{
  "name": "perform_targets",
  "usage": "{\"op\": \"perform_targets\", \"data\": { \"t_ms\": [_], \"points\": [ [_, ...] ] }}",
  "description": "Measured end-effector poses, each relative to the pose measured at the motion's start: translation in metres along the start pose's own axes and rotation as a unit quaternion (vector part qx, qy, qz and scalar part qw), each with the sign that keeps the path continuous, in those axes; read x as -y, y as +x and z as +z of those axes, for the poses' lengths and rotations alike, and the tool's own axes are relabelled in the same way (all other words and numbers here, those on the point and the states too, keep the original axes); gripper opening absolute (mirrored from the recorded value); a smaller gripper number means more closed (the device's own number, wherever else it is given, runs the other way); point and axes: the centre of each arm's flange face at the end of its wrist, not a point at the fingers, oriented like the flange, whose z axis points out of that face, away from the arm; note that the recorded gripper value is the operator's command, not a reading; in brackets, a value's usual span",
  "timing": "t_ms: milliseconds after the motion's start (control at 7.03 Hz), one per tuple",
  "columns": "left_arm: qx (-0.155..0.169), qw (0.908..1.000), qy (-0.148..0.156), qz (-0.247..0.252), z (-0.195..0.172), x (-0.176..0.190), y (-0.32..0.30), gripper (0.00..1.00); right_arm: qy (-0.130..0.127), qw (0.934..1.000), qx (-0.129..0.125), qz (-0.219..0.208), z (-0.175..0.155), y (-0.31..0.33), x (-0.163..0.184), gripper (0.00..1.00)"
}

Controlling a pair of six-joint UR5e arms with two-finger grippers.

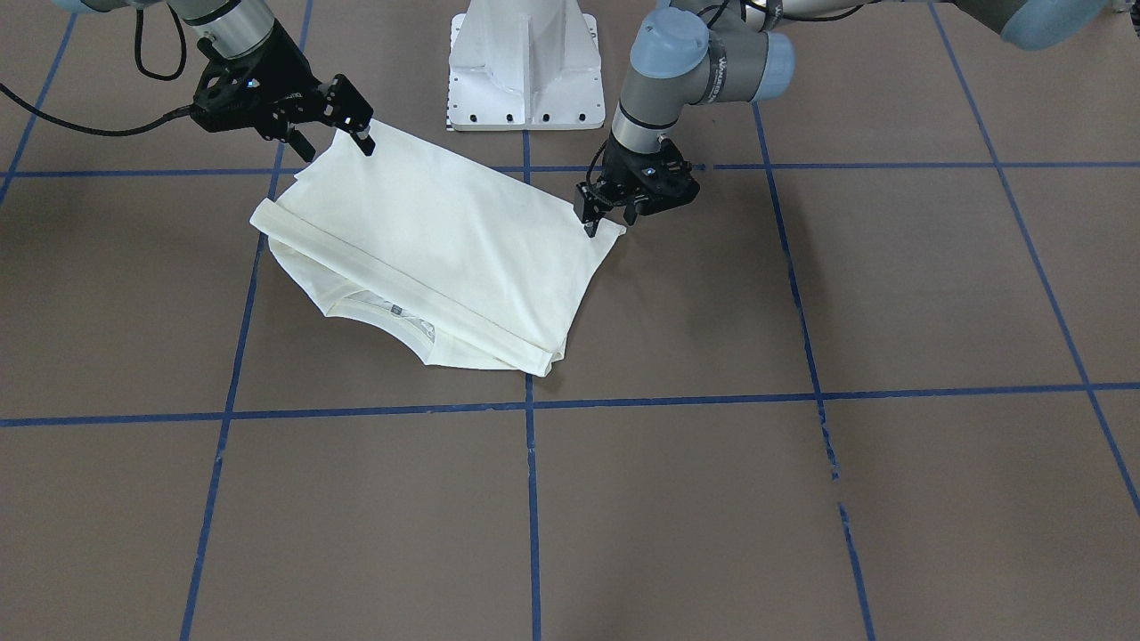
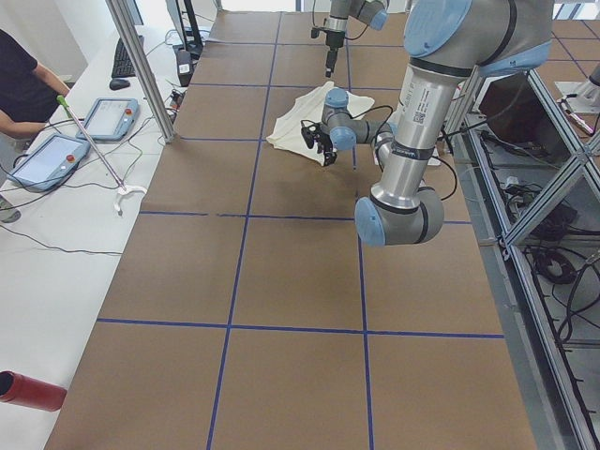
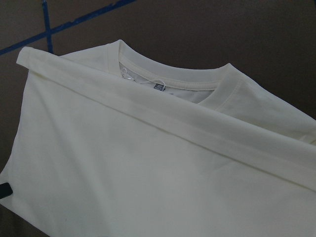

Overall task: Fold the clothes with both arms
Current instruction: 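Grasp the shirt corner with the left gripper while the right gripper holds, then push the shirt corner away from the robot with the left gripper, squaring it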

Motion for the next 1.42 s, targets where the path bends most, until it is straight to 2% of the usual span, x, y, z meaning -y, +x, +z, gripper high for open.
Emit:
{"op": "perform_targets", "data": {
  "t_ms": [285, 854, 1138, 1423],
  "points": [
    [0.003, 1.0000, -0.001, 0.000, 0.003, -0.001, -0.001, 0.00, 0.000, 1.0000, -0.001, 0.000, 0.000, 0.001, 0.000, 1.00],
    [-0.007, 1.0000, 0.003, 0.002, -0.006, 0.005, 0.006, 0.00, 0.001, 1.0000, -0.002, 0.001, 0.000, 0.002, 0.000, 1.00],
    [-0.009, 0.9993, 0.035, 0.006, -0.007, 0.057, 0.019, 0.00, 0.002, 1.0000, -0.004, 0.002, -0.001, 0.005, 0.001, 1.00],
    [-0.003, 0.9969, 0.078, 0.002, 0.008, 0.136, 0.041, 0.00, 0.003, 1.0000, -0.005, 0.002, -0.001, 0.005, 0.001, 1.00]
  ]
}}
